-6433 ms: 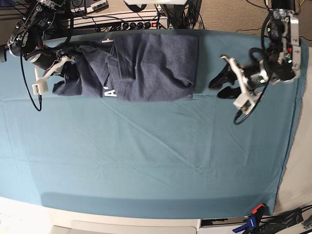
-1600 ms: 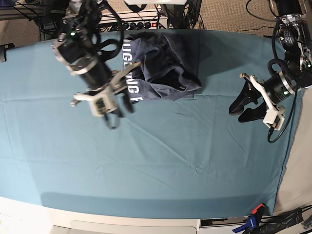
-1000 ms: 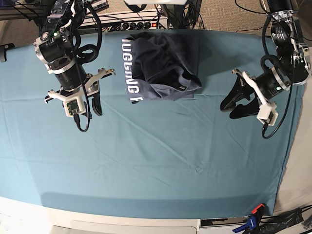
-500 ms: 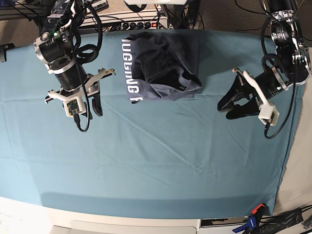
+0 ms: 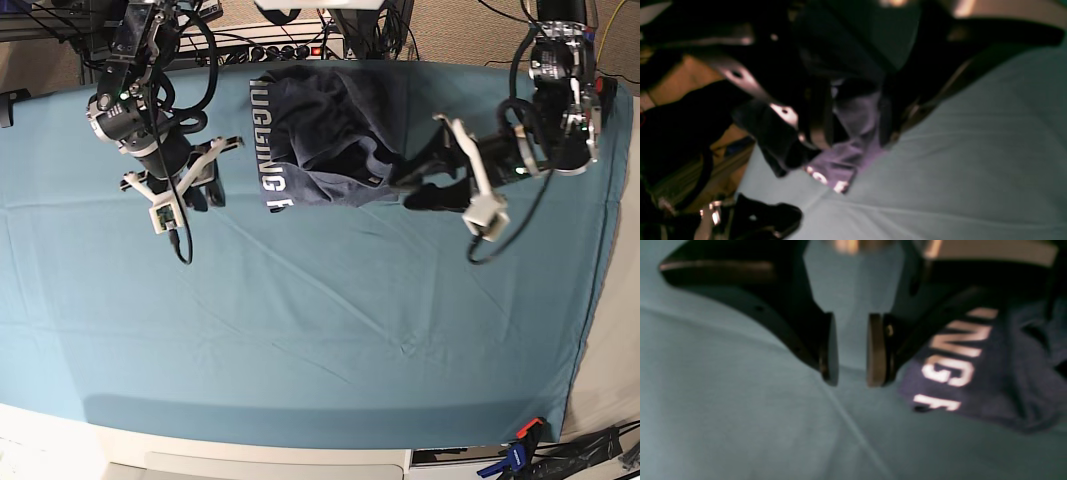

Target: Fold the T-shirt properly

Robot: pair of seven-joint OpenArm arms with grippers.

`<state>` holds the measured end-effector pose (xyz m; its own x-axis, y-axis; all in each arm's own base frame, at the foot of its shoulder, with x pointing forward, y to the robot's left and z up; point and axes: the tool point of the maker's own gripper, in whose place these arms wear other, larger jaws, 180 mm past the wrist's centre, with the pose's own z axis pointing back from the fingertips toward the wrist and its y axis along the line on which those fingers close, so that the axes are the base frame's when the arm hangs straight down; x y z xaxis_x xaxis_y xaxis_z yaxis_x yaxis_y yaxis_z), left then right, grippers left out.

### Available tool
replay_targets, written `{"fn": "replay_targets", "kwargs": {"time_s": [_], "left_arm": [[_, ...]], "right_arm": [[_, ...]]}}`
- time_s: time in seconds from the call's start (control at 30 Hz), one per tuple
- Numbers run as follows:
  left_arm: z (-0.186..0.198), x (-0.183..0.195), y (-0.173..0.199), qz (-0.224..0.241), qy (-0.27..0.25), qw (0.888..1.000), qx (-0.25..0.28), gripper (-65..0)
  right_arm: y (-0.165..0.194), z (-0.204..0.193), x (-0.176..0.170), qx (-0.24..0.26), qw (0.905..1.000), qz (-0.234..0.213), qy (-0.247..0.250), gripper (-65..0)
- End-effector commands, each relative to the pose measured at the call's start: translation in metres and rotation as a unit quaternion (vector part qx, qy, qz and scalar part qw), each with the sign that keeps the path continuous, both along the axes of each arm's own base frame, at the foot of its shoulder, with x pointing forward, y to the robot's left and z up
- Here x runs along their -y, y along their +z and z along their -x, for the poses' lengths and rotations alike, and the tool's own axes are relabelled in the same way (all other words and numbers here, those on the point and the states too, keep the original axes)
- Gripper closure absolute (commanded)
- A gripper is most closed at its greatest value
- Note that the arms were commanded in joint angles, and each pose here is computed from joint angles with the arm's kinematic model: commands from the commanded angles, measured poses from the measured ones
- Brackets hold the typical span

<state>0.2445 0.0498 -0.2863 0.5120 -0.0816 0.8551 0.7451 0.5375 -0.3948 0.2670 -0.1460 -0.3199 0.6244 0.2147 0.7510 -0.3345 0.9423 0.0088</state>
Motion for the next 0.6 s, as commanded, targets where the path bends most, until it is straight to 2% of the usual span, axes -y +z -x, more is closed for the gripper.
{"fn": "replay_targets", "kwargs": {"time_s": [0.0, 0.1, 0.13, 0.23, 0.4, 0.57], "left_arm": [[-0.002, 0.003, 0.012, 0.011, -0.005, 1.000, 0.022, -24.5], [-0.001, 0.005, 0.009, 0.003, -0.010, 1.000, 0.020, -24.5], [-0.001, 0.005, 0.008, 0.003, -0.010, 1.000, 0.020, -24.5], [-0.001, 0.005, 0.008, 0.001, -0.010, 1.000, 0.020, -24.5], [-0.001, 0.005, 0.008, 0.001, -0.010, 1.000, 0.020, -24.5], [-0.001, 0.005, 0.008, 0.002, -0.009, 1.000, 0.020, -24.5]], "right_arm": [[0.009, -0.003, -0.005, 0.015, 0.9998, -0.009, 0.014, -15.5], [0.005, 0.006, -0.016, 0.003, 0.9988, -0.026, 0.041, -15.2], [0.003, 0.010, -0.019, -0.001, 0.9984, -0.030, 0.047, -12.8], [-0.006, 0.023, -0.020, -0.020, 0.9980, -0.034, 0.049, -0.1], [-0.014, 0.035, -0.020, -0.038, 0.9975, -0.035, 0.049, 0.0], [-0.009, 0.033, -0.025, -0.025, 0.9970, -0.052, 0.052, 0.0]]}}
